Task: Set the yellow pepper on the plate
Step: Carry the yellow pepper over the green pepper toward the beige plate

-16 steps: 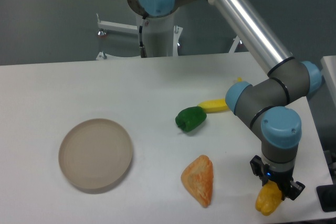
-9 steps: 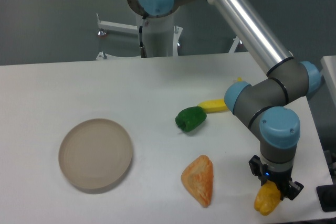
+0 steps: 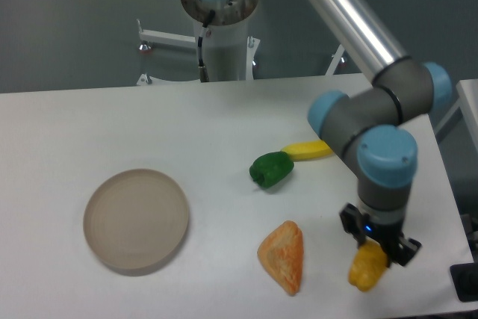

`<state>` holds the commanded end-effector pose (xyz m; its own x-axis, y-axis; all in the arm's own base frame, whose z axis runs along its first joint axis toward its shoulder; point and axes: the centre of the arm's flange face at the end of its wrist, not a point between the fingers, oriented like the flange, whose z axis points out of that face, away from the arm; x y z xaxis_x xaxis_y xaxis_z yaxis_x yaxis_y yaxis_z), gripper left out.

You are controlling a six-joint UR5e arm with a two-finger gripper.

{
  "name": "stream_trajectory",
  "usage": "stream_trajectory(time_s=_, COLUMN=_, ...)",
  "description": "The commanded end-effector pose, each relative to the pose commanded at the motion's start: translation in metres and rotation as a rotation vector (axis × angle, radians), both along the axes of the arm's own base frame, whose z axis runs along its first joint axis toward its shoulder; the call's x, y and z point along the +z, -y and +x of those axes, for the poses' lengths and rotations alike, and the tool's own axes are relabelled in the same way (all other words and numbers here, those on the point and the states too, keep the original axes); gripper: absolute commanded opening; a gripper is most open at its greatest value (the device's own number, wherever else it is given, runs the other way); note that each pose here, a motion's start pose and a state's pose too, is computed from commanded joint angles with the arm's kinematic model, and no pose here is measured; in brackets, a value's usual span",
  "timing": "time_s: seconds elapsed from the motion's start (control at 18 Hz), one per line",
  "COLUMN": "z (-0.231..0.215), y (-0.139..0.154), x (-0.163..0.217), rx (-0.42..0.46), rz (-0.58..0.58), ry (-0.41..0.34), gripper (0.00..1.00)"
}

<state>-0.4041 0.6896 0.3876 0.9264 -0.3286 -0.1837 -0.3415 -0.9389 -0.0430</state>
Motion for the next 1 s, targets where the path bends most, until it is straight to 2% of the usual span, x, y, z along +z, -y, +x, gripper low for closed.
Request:
stream_trajectory(time_s=0.17, z=0.055, y=-0.002, x=0.009, rx=0.106, rz=0.016, ry=0.100, gripper=0.61)
stream_trajectory(time_s=0.22, z=0.081, y=-0.005, x=0.011, rx=0.166, rz=0.035, ry=0.164, gripper=0.61)
stream_trajectory(time_s=0.33, z=0.126, y=-0.009, x=-0.002, rx=0.215, rz=0.014, ry=0.219, gripper=0.61)
stream_trajectory(time_s=0.61, z=0.218, y=-0.027, x=-0.034, rx=0.317, rz=-0.041, ry=0.273, gripper=0.61)
stream_trajectory(time_s=0.83, z=0.266, y=-0.035, x=-0.044, rx=0.404, rz=-0.064, ry=0.293, gripper=0.61)
stream_trajectory(time_s=1.0, z=0.287, y=-0.038, x=-0.051, rx=0.411, rz=-0.068, ry=0.293, gripper=0.61)
